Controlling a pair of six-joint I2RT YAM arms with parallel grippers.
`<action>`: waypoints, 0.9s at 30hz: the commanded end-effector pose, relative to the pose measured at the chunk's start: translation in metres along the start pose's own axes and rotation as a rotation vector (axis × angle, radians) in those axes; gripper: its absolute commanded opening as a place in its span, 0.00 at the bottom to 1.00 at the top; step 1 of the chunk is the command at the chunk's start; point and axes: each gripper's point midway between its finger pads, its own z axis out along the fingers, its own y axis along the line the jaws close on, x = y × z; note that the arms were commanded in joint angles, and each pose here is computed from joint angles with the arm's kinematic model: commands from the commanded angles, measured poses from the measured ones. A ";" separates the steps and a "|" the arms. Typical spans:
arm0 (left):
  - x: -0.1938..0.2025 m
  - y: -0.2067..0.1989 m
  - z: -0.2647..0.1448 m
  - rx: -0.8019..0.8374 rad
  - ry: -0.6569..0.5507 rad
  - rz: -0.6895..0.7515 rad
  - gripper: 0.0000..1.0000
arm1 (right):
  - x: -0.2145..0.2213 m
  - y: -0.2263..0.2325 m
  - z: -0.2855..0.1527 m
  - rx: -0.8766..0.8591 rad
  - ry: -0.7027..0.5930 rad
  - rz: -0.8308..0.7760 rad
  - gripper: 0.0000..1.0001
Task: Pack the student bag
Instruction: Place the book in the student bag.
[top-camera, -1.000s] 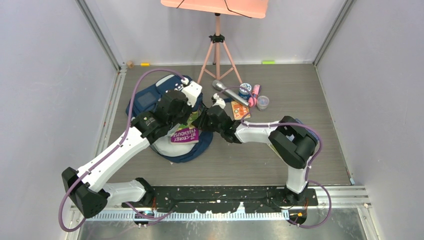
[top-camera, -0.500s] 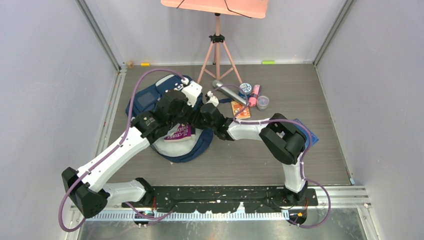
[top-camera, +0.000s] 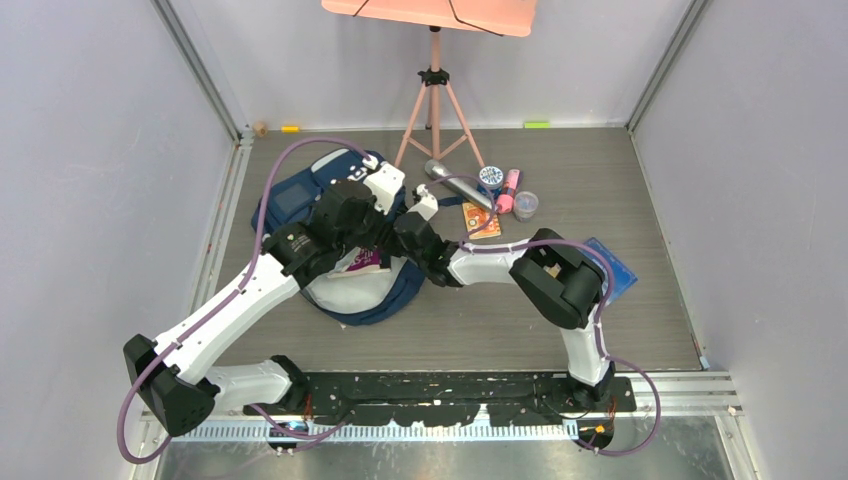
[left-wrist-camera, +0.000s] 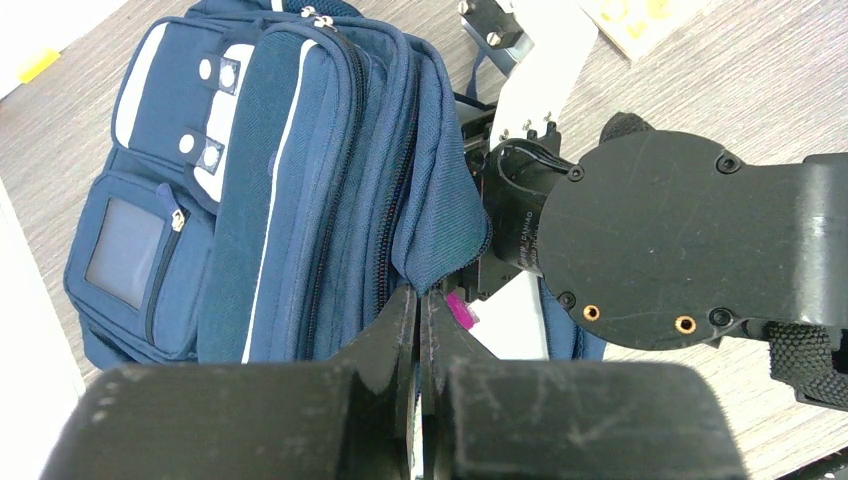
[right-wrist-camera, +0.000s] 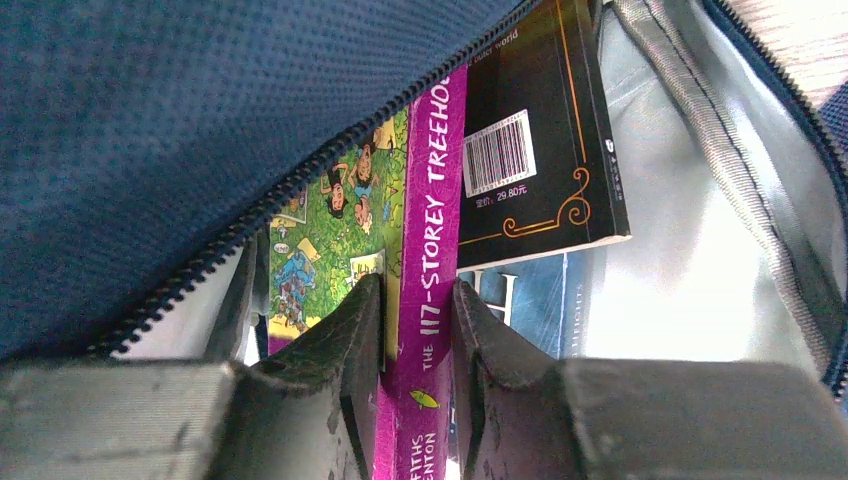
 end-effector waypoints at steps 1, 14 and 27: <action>-0.039 0.001 -0.010 0.014 -0.152 -0.057 0.00 | -0.035 -0.010 0.007 0.074 -0.155 -0.030 0.02; -0.039 0.003 -0.010 0.004 -0.151 -0.055 0.00 | -0.049 -0.004 -0.030 0.082 -0.178 -0.154 0.68; -0.037 0.005 -0.010 -0.011 -0.148 -0.050 0.00 | -0.071 -0.038 -0.090 0.208 -0.187 -0.307 0.80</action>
